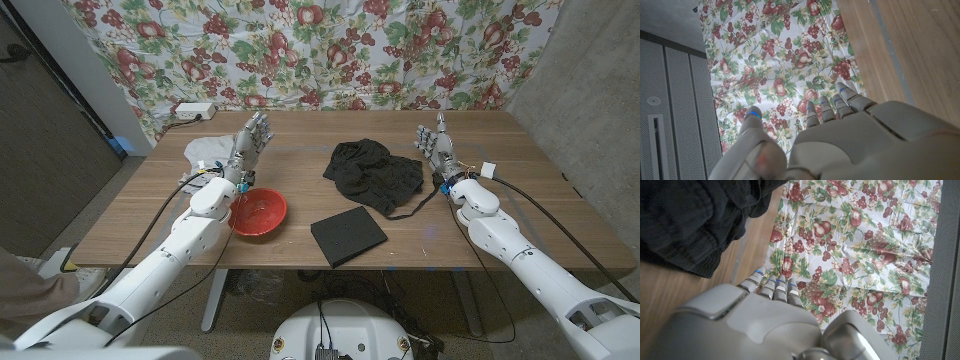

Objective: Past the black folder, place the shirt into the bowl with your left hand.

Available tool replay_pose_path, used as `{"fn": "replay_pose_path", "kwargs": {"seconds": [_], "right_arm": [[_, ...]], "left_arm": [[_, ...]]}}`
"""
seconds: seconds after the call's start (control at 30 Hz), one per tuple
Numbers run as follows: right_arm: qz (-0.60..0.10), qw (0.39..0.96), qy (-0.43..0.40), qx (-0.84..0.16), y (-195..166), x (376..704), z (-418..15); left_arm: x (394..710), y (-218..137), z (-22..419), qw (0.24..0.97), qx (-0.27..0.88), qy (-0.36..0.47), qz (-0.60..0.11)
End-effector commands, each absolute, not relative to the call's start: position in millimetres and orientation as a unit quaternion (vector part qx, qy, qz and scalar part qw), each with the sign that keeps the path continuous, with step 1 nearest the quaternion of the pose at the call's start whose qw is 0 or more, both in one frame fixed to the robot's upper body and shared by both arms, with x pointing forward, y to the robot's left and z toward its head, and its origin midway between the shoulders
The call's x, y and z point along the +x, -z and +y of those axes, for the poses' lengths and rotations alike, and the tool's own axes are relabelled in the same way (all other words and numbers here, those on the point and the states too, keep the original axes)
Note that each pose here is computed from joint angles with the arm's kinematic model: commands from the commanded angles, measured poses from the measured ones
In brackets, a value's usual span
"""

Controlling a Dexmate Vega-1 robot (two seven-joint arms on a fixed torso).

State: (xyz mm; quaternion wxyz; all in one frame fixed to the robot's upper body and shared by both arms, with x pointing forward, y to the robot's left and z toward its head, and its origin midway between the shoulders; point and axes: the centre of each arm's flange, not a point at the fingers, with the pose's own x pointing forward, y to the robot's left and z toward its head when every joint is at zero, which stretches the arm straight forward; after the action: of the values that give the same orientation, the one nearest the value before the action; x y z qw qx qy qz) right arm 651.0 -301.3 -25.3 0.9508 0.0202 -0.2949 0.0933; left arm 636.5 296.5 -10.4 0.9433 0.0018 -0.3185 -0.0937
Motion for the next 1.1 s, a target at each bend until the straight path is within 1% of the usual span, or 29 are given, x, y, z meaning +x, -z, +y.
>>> {"fn": "replay_pose_path", "kwargs": {"seconds": [0.03,0.27,0.47,0.77,0.93,1.1], "right_arm": [[-0.293,0.952,-0.09,0.014,24.4,650.6,-296.5],[-0.29,0.953,-0.09,0.012,25.7,648.6,-294.0],[-0.284,0.954,-0.093,-0.006,25.3,646.7,-294.1],[-0.287,0.954,-0.088,0.003,24.5,645.1,-295.6],[-0.289,0.953,-0.09,-0.001,25.3,644.1,-294.9],[-0.288,0.953,-0.091,-0.001,25.6,643.1,-296.1]], "left_arm": [[630.0,8.9,312.8,0.944,0.022,0.073,-0.321],[628.0,7.8,318.0,0.941,0.035,0.054,-0.332],[625.1,6.7,322.1,0.941,0.07,0.04,-0.328],[619.2,-0.6,324.3,0.938,0.114,0.026,-0.327],[617.8,0.3,324.4,0.941,0.088,0.026,-0.325],[613.0,-2.1,326.4,0.94,0.115,0.01,-0.322]]}}
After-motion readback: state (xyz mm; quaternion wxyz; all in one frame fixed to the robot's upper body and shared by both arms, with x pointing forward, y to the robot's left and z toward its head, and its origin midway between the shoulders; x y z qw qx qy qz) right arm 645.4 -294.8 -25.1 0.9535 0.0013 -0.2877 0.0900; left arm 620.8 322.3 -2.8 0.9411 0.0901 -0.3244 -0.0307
